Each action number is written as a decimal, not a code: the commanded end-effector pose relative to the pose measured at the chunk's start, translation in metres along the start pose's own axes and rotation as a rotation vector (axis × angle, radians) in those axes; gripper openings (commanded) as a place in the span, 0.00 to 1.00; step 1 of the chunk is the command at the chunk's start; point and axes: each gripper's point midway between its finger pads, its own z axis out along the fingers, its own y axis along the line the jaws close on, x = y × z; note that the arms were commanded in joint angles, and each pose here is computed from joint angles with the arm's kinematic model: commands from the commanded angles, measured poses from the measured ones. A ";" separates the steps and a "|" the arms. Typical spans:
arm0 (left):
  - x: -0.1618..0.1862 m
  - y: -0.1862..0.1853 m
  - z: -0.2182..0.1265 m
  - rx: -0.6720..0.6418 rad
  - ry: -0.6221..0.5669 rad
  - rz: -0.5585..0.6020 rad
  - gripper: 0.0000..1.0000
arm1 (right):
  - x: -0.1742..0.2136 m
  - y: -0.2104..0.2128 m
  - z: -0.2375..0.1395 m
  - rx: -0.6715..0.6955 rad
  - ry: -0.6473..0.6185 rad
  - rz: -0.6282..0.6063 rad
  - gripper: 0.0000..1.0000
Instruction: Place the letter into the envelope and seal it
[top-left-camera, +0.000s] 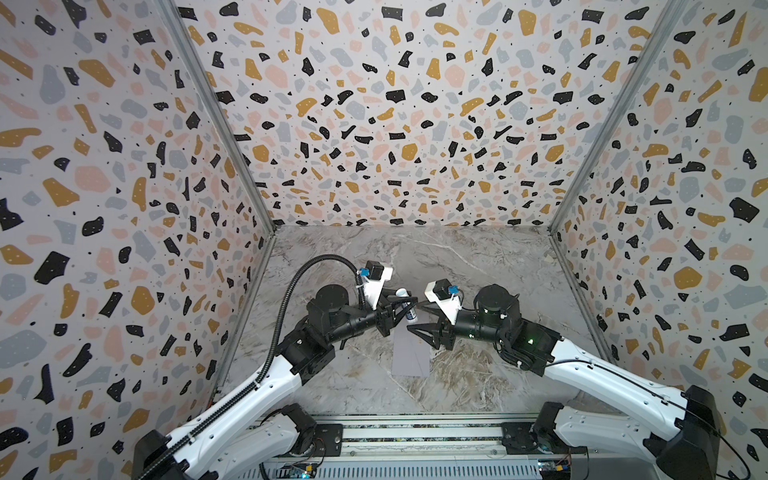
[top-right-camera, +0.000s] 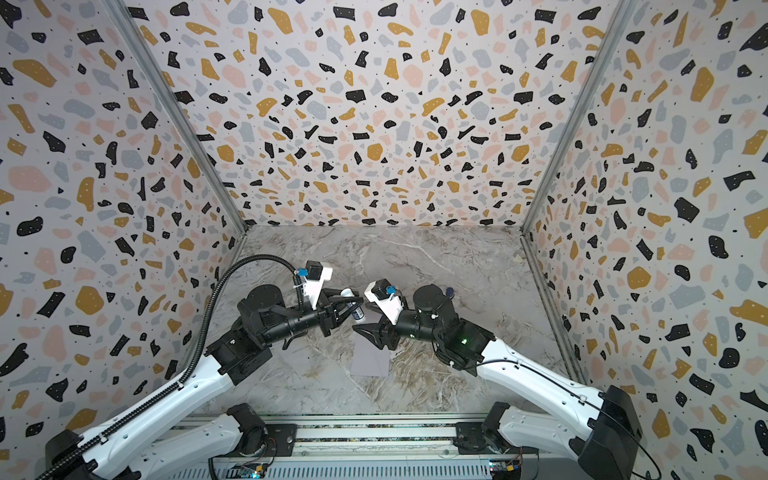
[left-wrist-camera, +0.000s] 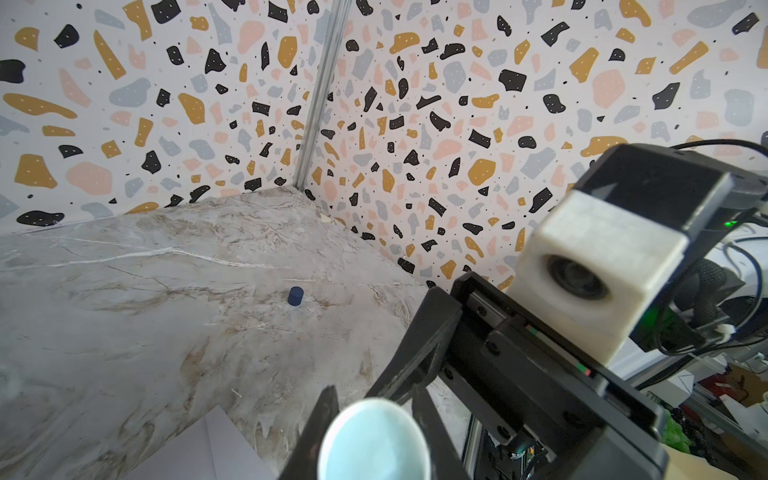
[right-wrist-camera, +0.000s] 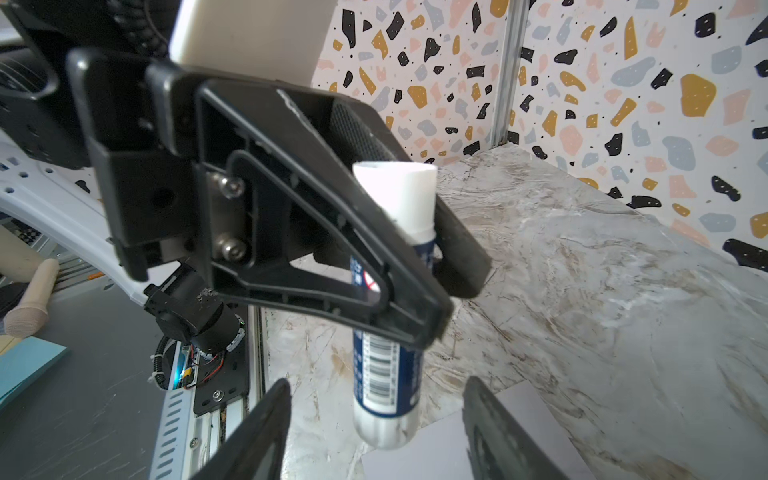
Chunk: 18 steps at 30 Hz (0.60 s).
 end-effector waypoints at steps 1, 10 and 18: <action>-0.029 -0.022 -0.004 0.083 -0.081 0.034 0.00 | -0.036 0.008 -0.007 -0.044 -0.100 -0.009 0.59; -0.030 -0.026 -0.001 0.115 -0.085 0.021 0.00 | -0.035 0.010 -0.004 -0.076 -0.117 0.013 0.32; -0.034 -0.030 -0.001 0.136 -0.099 0.014 0.00 | -0.033 0.011 -0.003 -0.096 -0.116 0.025 0.33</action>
